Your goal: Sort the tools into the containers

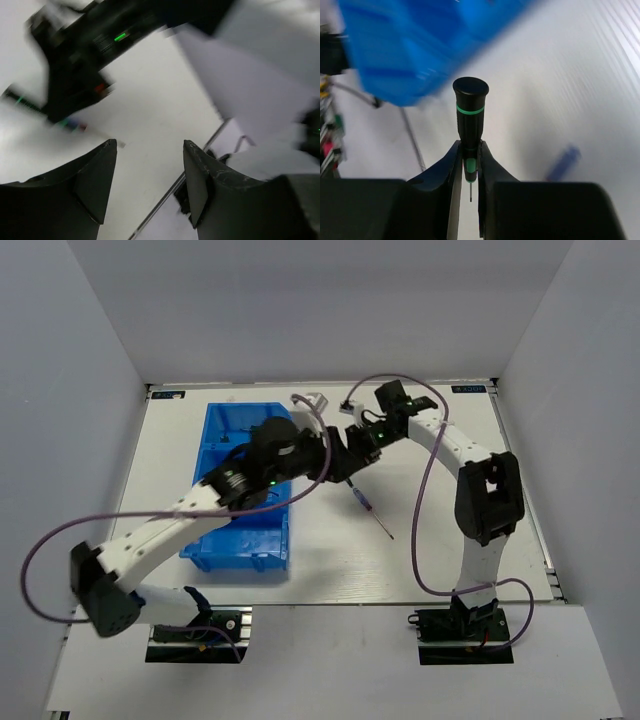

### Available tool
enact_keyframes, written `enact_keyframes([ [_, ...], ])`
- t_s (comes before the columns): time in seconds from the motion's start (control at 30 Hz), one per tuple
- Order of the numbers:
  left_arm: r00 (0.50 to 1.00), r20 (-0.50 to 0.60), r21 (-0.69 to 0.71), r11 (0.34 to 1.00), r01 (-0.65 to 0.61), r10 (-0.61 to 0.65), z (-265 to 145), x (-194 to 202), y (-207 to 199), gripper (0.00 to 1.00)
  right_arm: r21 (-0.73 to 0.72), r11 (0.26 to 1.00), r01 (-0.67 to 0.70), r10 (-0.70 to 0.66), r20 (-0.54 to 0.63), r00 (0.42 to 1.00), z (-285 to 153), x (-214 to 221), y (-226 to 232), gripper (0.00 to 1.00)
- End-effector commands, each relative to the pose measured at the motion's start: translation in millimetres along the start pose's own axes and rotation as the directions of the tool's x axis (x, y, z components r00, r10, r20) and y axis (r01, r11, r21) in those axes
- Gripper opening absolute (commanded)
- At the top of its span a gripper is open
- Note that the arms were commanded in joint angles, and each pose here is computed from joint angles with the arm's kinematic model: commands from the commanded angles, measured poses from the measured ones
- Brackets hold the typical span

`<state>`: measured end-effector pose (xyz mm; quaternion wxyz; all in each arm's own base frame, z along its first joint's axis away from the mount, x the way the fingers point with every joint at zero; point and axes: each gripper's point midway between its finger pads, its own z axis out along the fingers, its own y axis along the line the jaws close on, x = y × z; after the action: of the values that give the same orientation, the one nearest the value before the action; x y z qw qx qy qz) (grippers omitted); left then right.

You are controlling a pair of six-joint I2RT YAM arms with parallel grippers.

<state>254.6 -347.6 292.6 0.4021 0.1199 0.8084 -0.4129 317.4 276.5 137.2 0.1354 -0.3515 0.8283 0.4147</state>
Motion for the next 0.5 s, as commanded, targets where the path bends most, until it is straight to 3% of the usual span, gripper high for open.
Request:
enact_keyframes([
  [0.0, 0.964, 0.210, 0.210, 0.955, -0.210, 0.165, -46.0, -51.2, -55.2, 0.65, -0.387, 0.909, 0.154, -0.130, 0.089, 0.988, 12.0, -32.4, 75.0, 0.00],
  [0.17, 0.952, 0.261, 0.258, 0.938, -0.230, 0.161, -76.4, -55.8, -67.5, 0.70, -0.481, 0.851, 0.213, -0.179, 0.116, 0.977, 50.3, -63.9, 119.4, 0.00],
  [0.23, 0.949, 0.278, 0.270, 0.936, -0.225, 0.148, -84.8, -56.4, -69.5, 0.70, -0.510, 0.789, 0.341, -0.277, 0.200, 0.940, 69.9, -75.9, 140.5, 0.00],
  [0.27, 0.945, 0.291, 0.275, 0.933, -0.230, 0.147, -89.6, -57.3, -70.7, 0.71, -0.524, 0.805, 0.277, -0.229, 0.157, 0.961, 79.1, -68.4, 143.7, 0.00],
  [0.47, 0.937, 0.325, 0.262, 0.939, -0.223, 0.132, -112.7, -56.1, -66.5, 0.71, -0.501, 0.761, 0.413, -0.349, 0.221, 0.911, 132.6, -80.2, 181.4, 0.00],
])
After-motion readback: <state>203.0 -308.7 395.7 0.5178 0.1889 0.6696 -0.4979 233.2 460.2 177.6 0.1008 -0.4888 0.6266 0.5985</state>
